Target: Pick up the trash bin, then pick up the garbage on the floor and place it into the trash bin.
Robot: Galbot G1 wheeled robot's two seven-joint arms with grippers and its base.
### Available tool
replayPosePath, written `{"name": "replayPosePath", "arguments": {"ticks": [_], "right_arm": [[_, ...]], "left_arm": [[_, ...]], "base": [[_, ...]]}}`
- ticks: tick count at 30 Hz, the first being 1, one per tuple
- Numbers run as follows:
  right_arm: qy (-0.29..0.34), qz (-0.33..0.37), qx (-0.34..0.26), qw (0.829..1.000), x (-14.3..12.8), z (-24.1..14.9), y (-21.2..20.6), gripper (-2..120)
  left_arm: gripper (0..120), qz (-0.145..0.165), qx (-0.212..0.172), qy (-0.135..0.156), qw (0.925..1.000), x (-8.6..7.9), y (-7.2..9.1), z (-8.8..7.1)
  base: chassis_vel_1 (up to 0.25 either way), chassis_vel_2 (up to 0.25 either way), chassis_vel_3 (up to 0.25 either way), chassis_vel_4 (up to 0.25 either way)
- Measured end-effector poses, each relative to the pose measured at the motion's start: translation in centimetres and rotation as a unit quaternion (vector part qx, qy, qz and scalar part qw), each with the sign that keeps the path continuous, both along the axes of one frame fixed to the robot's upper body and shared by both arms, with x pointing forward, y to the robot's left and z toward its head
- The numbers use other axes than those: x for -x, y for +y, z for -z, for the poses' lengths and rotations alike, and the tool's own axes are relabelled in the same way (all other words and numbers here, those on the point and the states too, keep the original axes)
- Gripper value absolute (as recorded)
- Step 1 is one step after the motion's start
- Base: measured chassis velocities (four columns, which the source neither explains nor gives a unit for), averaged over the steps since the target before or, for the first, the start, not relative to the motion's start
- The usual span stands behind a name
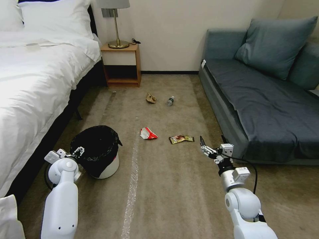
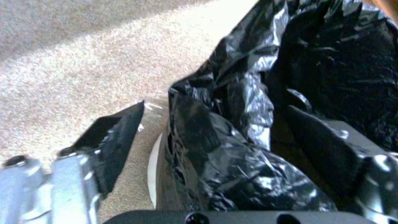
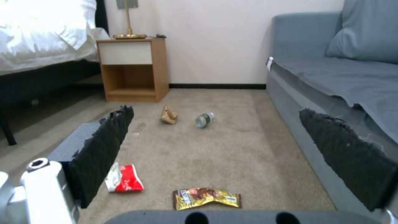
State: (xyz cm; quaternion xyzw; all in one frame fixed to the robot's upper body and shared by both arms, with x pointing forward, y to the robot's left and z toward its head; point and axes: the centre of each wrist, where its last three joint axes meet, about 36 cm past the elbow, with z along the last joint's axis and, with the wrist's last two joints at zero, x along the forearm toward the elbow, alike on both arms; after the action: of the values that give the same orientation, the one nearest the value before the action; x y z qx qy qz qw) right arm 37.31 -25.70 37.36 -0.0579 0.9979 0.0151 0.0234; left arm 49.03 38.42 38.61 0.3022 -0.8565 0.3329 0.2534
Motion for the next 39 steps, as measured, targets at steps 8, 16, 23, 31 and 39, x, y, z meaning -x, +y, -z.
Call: {"name": "replayPosePath", "arguments": {"ticks": [8, 16, 23, 31, 39], "right_arm": [[-0.001, -0.003, 0.002, 1.000, 0.2, 0.1, 0.0, 100], [-0.001, -0.004, 0.002, 1.000, 0.2, 0.2, 0.0, 100], [0.001, -0.005, 0.000, 1.000, 0.0, 0.5, 0.2, 100], [0.003, -0.006, -0.001, 1.000, -0.2, 0.7, 0.4, 100], [0.005, -0.005, 0.000, 1.000, -0.3, 1.0, 0.4, 100]], "left_arm": [[59, 0.017, 0.007, -0.013, 0.9997, -0.4, -0.1, 0.1], [32, 0.018, 0.010, -0.011, 0.9997, -0.5, -0.1, 0.5], [8, 0.019, 0.011, -0.008, 0.9997, -0.3, -0.2, 0.8], [3, 0.023, 0.015, -0.002, 0.9996, 0.0, -0.4, 1.3], [3, 0.032, 0.006, -0.007, 0.9994, 1.2, -1.0, -0.4]], "base": [[0.000, 0.000, 0.000, 0.000], [0.000, 0.000, 0.000, 0.000], [0.000, 0.000, 0.000, 0.000], [0.000, 0.000, 0.000, 0.000], [0.000, 0.000, 0.000, 0.000]]}}
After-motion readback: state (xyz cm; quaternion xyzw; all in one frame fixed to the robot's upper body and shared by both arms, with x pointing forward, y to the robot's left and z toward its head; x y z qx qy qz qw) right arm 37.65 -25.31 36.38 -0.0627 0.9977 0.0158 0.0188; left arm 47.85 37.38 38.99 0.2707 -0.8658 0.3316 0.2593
